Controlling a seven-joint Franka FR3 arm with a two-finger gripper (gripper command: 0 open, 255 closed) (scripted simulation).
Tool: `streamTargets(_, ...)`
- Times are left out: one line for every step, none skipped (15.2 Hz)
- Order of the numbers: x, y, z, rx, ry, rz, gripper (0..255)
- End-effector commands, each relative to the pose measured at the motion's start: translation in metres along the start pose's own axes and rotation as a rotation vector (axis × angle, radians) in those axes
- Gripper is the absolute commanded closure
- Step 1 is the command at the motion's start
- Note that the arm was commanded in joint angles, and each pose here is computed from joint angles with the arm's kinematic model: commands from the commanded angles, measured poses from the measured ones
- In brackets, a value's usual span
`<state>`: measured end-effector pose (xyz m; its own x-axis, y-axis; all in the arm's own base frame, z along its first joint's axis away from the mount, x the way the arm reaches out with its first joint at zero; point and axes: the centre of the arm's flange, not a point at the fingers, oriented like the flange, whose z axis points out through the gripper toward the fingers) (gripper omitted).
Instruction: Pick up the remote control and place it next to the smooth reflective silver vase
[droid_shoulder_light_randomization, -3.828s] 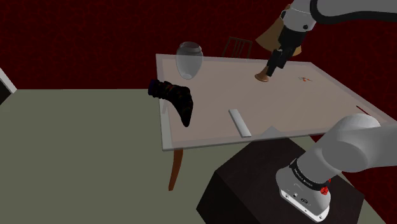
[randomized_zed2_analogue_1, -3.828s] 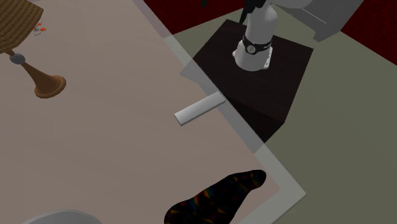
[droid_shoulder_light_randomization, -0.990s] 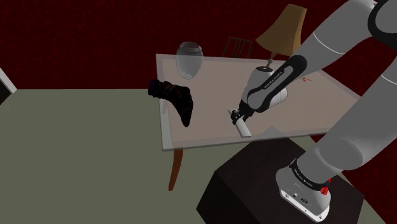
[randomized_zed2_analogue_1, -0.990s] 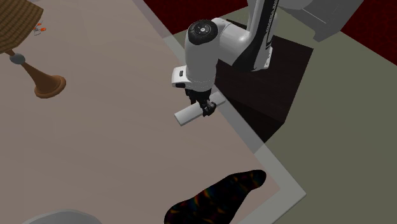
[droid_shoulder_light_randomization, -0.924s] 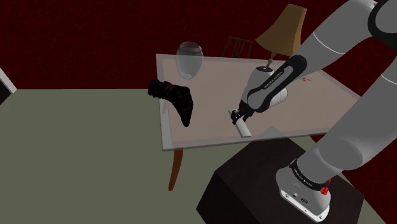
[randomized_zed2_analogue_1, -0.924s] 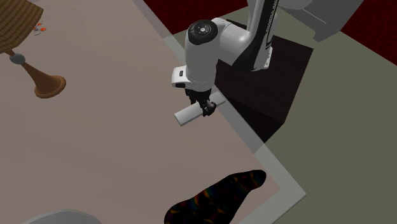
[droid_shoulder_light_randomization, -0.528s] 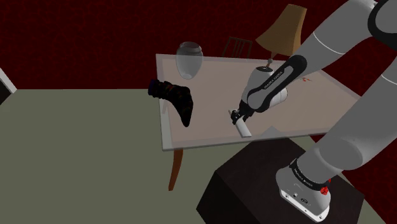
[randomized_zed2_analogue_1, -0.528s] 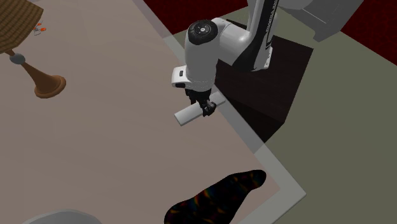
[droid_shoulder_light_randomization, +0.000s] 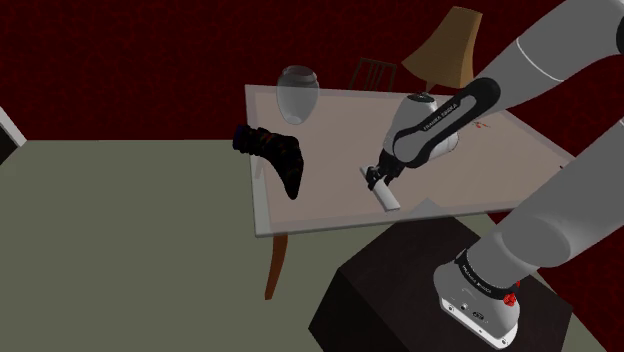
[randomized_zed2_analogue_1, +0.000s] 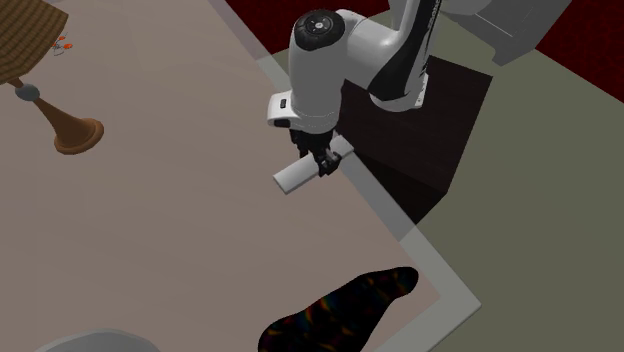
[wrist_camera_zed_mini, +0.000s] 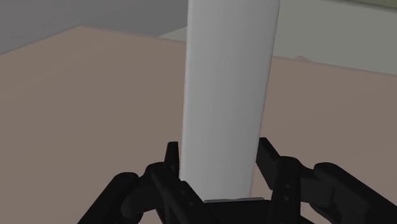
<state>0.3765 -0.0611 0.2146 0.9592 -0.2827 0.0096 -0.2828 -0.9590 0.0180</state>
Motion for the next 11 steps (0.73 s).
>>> streamTargets(0.0,0.0,-0.011,0.0,-0.001,0.0,255)
streamTargets(0.0,0.0,-0.016,0.0,-0.001,0.0,255)
streamTargets(0.0,0.0,-0.022,0.0,-0.001,0.0,255)
streamTargets(0.0,0.0,-0.027,0.0,-0.001,0.0,255)
streamTargets(0.0,0.001,-0.032,0.0,-0.001,0.0,255)
streamTargets(0.0,0.001,-0.038,0.0,-0.001,0.0,255)
streamTargets(0.0,0.001,-0.043,0.0,-0.001,0.0,255)
streamTargets(0.0,0.001,-0.048,0.0,-0.001,0.0,255)
streamTargets(0.0,0.001,-0.053,0.0,-0.001,0.0,255)
streamTargets(0.0,0.001,-0.059,0.0,-0.001,0.0,255)
streamTargets(0.0,0.001,-0.064,0.0,-0.001,0.0,255)
